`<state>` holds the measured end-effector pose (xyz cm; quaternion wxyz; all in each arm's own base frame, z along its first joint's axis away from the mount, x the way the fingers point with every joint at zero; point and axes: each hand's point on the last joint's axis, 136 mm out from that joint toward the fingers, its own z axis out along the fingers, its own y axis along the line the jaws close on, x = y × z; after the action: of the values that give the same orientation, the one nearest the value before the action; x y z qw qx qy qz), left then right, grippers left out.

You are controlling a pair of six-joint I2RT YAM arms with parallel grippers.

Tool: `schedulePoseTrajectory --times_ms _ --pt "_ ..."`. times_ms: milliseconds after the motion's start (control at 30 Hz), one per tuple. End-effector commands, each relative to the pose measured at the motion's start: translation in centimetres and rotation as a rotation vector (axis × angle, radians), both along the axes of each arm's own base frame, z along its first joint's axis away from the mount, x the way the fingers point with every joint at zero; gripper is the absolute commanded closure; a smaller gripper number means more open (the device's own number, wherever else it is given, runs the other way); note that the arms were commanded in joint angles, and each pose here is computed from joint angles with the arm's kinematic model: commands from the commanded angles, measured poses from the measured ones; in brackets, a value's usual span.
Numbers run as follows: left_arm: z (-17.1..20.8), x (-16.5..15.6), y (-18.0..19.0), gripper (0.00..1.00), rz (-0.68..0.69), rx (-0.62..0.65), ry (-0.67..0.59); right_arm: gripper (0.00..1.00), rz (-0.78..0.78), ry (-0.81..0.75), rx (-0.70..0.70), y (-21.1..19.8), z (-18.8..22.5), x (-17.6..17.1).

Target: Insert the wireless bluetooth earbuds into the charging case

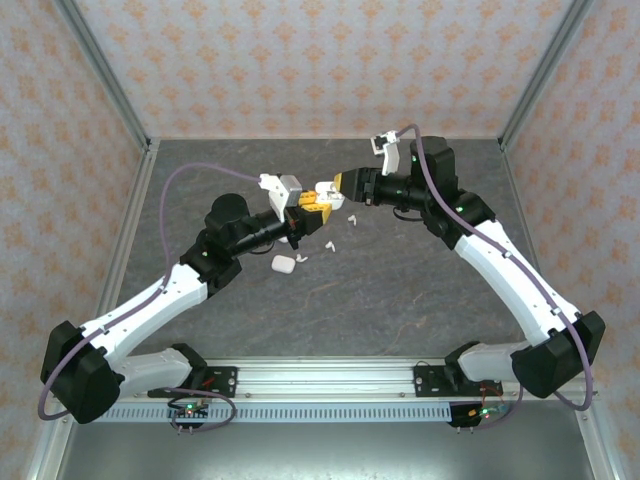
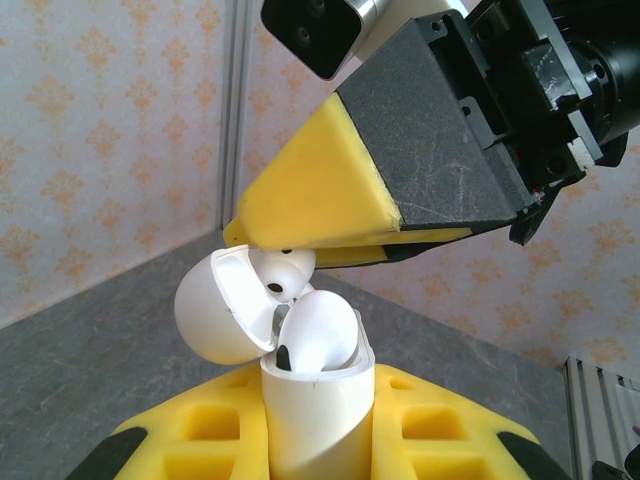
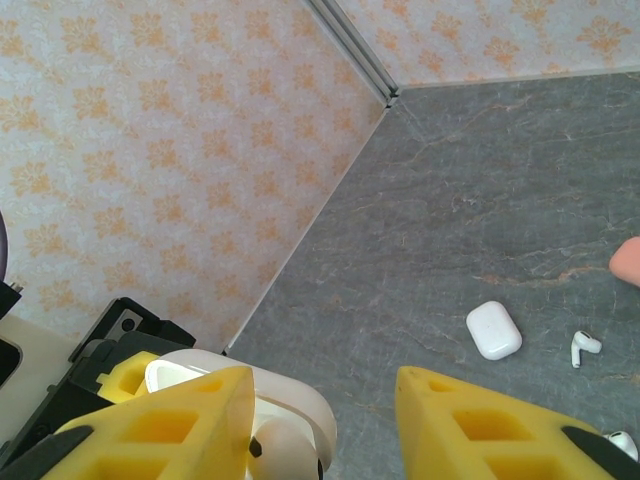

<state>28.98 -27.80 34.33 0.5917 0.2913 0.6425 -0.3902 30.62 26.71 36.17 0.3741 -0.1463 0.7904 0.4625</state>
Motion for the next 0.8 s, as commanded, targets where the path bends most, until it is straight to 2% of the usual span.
schedulePoseTrajectory --times_ms 0,400,767 --pt "2.5 -0.8 0.3 1.0 -0.002 -0.053 -0.067 0.59 0.013 -0.025 0.002 -0.3 1.0 -0.6" --pt "2.4 -0.5 0.3 1.0 0.007 -0.053 -0.064 0.59 0.023 -0.029 -0.005 -0.5 0.9 -1.2" --pt "1.8 0.0 0.0 1.0 0.011 -0.044 -0.05 0.7 0.043 -0.033 0.003 -0.4 1.0 -1.6"
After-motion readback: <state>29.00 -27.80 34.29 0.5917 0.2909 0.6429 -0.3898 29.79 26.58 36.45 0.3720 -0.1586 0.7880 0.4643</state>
